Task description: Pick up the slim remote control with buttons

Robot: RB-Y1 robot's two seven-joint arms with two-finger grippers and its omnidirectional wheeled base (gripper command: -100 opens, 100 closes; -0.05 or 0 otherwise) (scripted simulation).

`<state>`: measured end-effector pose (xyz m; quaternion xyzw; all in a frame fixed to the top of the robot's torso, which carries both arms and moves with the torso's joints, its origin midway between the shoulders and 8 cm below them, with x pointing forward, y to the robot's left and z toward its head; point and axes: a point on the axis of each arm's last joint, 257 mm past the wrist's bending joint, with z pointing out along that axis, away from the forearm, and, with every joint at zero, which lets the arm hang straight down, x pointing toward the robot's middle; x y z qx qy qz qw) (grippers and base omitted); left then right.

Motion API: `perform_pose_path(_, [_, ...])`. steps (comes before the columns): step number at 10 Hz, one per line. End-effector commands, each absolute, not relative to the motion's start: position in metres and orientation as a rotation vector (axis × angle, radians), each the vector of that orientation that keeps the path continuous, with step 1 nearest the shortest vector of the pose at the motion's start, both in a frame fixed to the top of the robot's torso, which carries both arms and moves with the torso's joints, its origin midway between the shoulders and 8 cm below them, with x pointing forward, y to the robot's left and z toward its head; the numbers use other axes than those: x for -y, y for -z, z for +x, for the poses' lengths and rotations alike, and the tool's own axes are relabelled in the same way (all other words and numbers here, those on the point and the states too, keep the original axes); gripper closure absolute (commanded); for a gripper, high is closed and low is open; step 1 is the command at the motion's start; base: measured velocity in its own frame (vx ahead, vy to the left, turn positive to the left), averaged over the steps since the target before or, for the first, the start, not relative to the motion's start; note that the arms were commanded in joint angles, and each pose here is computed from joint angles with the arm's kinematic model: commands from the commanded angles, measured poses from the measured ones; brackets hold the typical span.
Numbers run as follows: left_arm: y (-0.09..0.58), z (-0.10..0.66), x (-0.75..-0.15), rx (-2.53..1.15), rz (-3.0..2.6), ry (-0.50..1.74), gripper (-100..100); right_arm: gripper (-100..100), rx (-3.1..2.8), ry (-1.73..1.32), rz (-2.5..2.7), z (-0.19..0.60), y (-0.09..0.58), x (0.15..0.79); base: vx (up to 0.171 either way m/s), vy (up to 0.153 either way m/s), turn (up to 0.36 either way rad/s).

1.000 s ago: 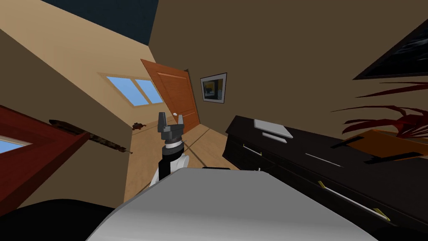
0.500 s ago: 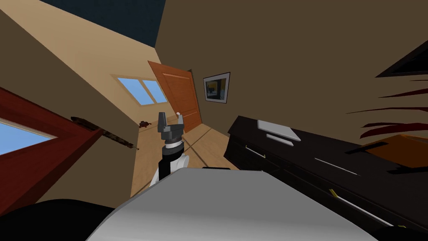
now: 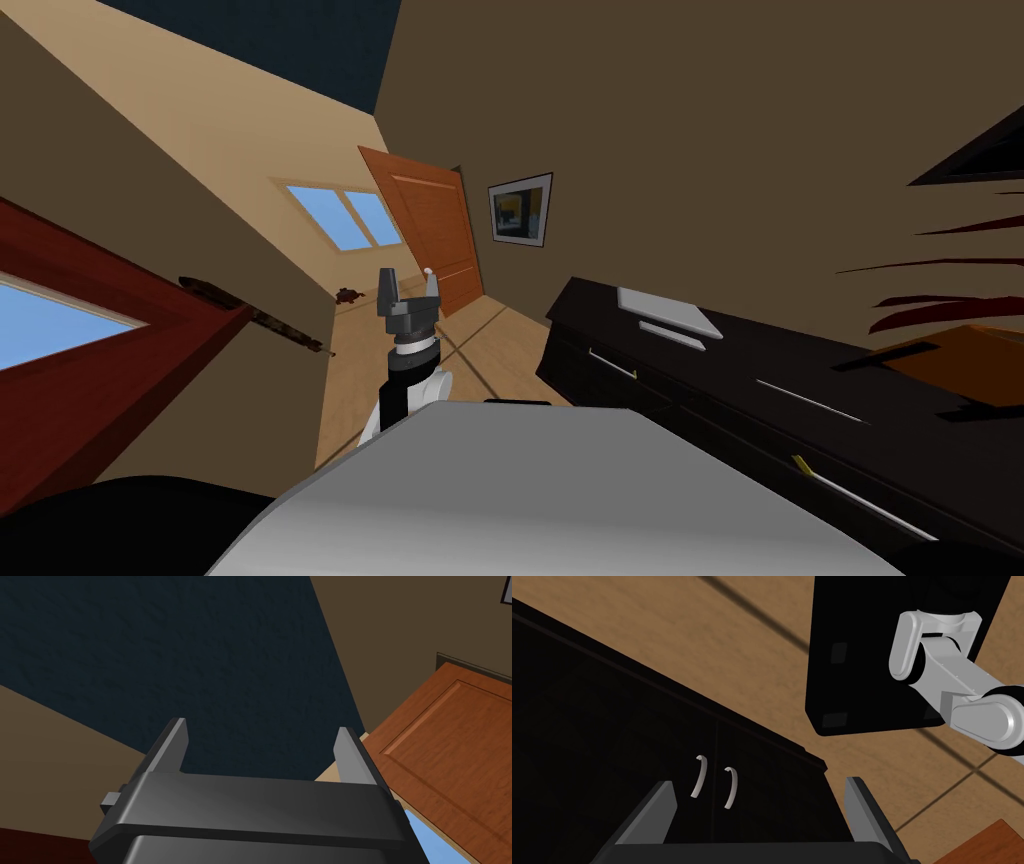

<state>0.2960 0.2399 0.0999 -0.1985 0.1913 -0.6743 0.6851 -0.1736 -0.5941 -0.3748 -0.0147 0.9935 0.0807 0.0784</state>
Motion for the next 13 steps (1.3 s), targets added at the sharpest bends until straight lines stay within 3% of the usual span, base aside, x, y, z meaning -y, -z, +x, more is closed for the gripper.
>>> perform_pose_path(1, [-0.1,0.296,-0.24,-0.429,-0.445,1.511,0,-100,-2.974,-0.241,-0.044,-0.174,0.375,0.594,0.016,-0.01,0.009])
perform_pose_path(8, [-0.1,0.296,-0.24,-0.429,-0.445,1.511,0,-100,-3.067,-0.121,-0.099,-0.187,0.334,0.646,0.039,-0.026,0.201])
perform_pose_path(13, [-0.1,0.296,-0.24,-0.429,-0.445,1.511,0,-100,-3.158,0.012,-0.153,-0.193,0.283,0.698,0.07,-0.049,0.369])
